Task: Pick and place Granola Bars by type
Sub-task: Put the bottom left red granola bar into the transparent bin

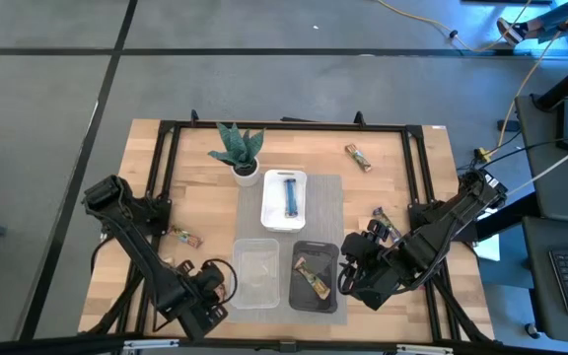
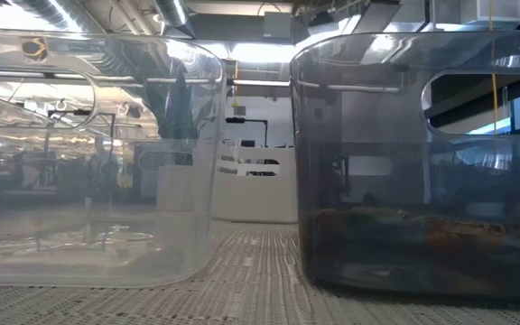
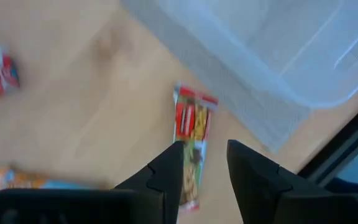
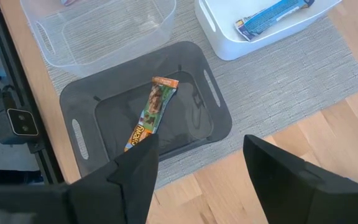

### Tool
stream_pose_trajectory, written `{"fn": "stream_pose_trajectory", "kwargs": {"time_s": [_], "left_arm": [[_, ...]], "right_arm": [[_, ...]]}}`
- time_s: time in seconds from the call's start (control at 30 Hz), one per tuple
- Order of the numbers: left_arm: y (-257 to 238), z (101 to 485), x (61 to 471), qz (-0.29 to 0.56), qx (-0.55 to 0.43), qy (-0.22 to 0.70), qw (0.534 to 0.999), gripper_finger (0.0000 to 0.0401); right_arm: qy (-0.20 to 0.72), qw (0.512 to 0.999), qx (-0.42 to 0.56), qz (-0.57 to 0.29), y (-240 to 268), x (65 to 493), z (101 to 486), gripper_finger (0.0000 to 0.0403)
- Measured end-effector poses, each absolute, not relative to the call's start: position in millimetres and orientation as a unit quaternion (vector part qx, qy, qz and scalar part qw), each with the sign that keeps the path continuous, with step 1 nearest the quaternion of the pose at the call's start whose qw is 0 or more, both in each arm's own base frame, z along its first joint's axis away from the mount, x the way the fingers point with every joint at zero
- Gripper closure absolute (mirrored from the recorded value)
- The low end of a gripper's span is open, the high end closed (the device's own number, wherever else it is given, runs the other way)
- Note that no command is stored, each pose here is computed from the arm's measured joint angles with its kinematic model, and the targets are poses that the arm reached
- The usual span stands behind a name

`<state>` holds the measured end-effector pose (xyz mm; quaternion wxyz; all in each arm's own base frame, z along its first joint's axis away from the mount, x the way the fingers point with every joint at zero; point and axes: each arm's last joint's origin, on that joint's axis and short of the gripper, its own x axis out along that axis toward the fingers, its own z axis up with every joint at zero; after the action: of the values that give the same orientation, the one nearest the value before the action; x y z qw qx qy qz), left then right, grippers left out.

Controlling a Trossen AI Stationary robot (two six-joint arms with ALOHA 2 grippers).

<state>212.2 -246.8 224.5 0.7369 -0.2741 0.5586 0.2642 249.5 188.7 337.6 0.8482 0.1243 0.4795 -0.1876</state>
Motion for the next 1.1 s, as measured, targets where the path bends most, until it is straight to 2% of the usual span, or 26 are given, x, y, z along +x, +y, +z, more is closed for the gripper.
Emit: {"fn": "stream_pose_trajectory", "kwargs": {"time_s": [0.2, 0.33, 0.47, 0.6, 0.73, 1.1], "left_arm": [[-248.1, 224.2, 210.9, 0.267, -0.291, 0.573, 0.718, 0.0230], [-247.7, 224.2, 211.4, 0.270, -0.289, 0.565, 0.725, 0.0183], [-247.5, 224.4, 211.5, 0.271, -0.289, 0.561, 0.727, 0.0156], [-248.2, 218.7, 212.6, 0.291, -0.300, 0.556, 0.718, 0.0151], [-248.6, 197.2, 211.3, 0.319, -0.299, 0.576, 0.691, 0.0154], [-252.0, 159.4, 212.3, 0.309, -0.308, 0.594, 0.676, 0.0162]], "right_arm": [[0.480, 0.848, 0.124, -0.188, 188.7, 249.4, 337.5, 0.0166], [0.480, 0.848, 0.124, -0.188, 188.6, 249.4, 337.5, 0.0166], [0.480, 0.848, 0.124, -0.188, 188.7, 249.3, 337.5, 0.0166], [0.480, 0.848, 0.124, -0.188, 188.8, 249.3, 337.5, 0.0166], [0.479, 0.848, 0.124, -0.188, 188.7, 249.3, 337.5, 0.0166], [0.479, 0.849, 0.124, -0.188, 188.8, 249.4, 337.6, 0.0166]]}}
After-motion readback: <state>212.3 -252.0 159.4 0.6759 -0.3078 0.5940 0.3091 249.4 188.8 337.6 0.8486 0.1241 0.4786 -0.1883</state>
